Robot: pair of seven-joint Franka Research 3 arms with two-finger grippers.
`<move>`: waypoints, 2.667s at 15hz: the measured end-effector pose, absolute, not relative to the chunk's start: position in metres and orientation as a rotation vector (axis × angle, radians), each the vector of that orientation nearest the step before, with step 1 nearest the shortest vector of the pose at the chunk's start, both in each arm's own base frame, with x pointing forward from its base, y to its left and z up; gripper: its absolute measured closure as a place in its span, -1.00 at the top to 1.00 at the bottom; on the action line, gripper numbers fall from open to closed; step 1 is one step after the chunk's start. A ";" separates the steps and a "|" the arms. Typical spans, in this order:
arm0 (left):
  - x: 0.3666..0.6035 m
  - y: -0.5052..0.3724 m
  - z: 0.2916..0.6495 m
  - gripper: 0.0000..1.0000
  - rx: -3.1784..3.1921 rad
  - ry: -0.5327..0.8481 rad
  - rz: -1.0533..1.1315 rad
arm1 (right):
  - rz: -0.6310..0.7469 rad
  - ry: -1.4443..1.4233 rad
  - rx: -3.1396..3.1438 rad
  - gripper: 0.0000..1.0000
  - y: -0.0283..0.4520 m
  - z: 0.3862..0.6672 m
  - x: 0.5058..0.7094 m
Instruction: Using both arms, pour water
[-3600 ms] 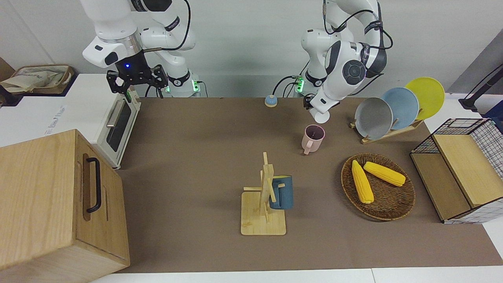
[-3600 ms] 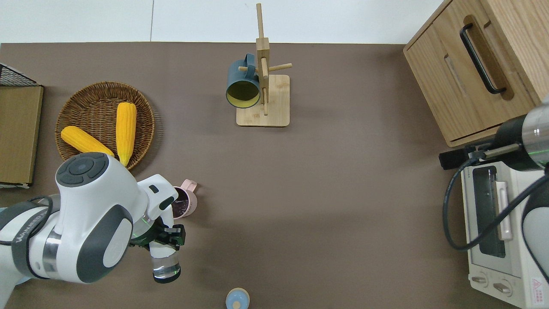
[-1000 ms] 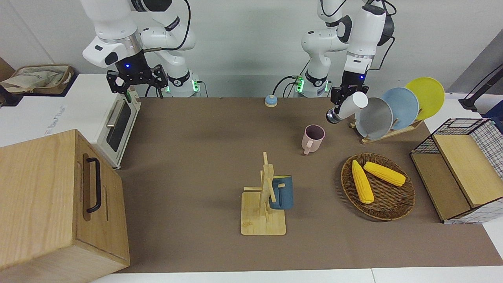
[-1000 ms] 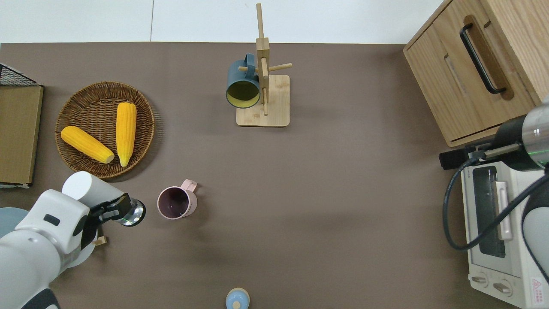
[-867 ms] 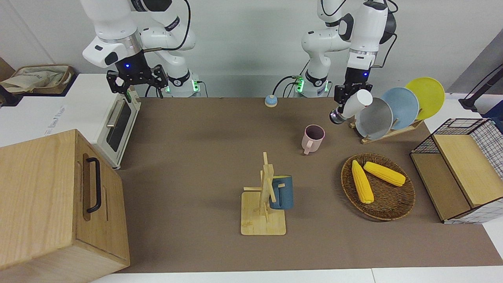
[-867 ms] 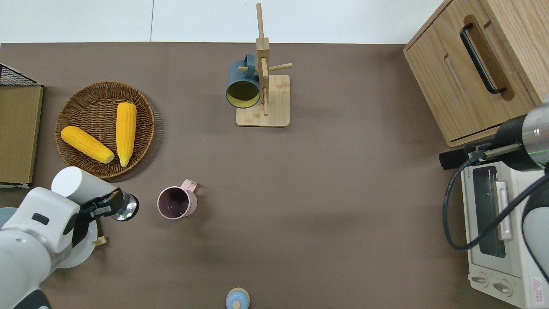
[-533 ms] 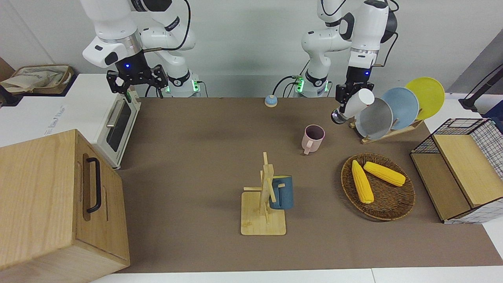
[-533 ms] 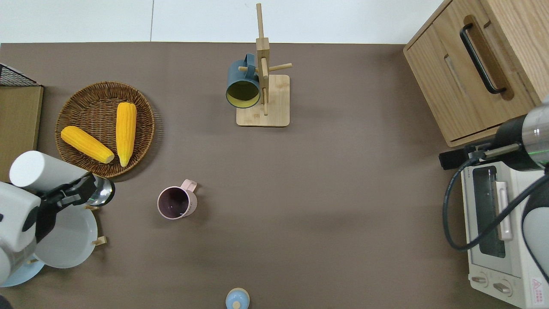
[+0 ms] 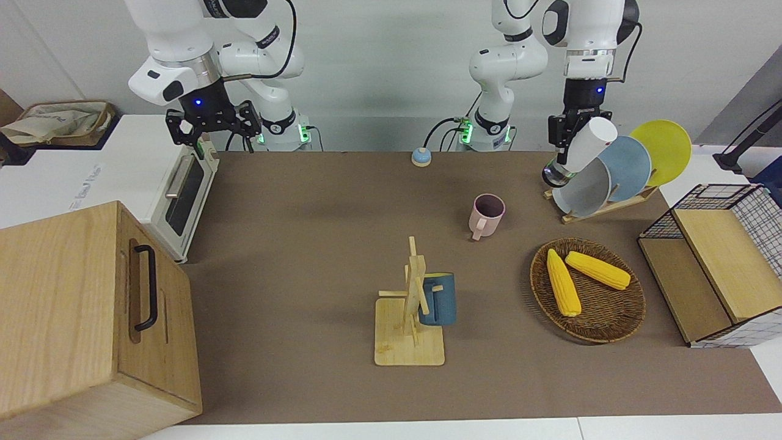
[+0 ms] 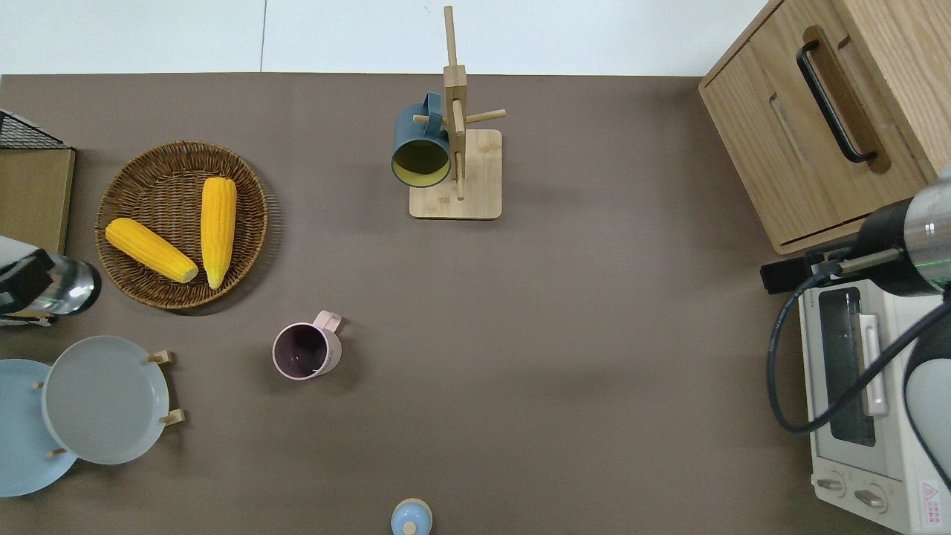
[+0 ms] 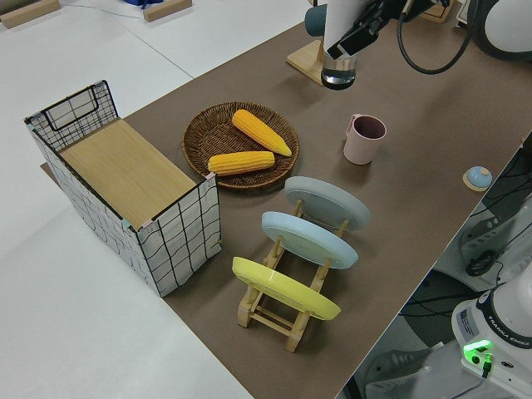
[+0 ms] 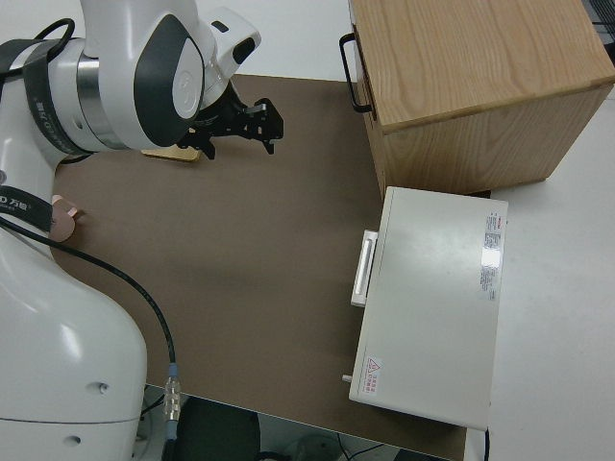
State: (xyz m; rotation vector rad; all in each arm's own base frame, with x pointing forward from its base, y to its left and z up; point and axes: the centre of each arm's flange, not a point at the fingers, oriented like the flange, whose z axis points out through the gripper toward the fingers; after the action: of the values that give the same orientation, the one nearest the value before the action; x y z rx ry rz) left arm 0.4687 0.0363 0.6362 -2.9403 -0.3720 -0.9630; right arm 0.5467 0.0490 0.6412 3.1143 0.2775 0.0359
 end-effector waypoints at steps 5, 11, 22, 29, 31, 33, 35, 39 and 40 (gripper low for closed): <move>0.495 0.103 0.648 0.27 -2.915 -0.338 -0.970 | 0.036 0.277 3.114 0.98 0.049 0.641 0.547; 0.519 0.175 0.635 0.27 -2.951 -0.286 -0.965 | 0.036 0.277 3.114 0.98 0.049 0.641 0.547; 0.529 0.245 0.622 0.27 -2.964 -0.136 -1.019 | 0.036 0.278 3.114 0.98 0.049 0.641 0.547; 0.545 0.308 0.602 0.27 -2.954 -0.053 -1.101 | 0.036 0.278 3.114 0.98 0.049 0.641 0.547; 0.547 0.326 0.596 0.27 -2.941 -0.034 -1.107 | 0.036 0.278 3.114 0.98 0.049 0.641 0.547; 0.552 0.336 0.588 0.27 -2.936 -0.008 -1.117 | 0.036 0.278 3.114 0.98 0.049 0.641 0.547; 0.557 0.342 0.578 0.27 -2.941 0.021 -1.137 | 0.036 0.278 3.114 0.98 0.049 0.641 0.547; 0.564 0.351 0.555 0.27 -2.959 0.047 -1.142 | 0.036 0.278 3.114 0.98 0.049 0.641 0.547; 0.566 0.354 0.551 0.27 -2.959 0.052 -1.137 | 0.036 0.278 3.114 0.98 0.049 0.641 0.547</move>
State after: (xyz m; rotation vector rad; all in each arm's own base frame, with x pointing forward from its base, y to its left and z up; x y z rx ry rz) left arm 0.5663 0.3538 0.5513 -2.9590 0.0521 -1.1369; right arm 0.5467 0.0490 0.6412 3.1143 0.2775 0.0358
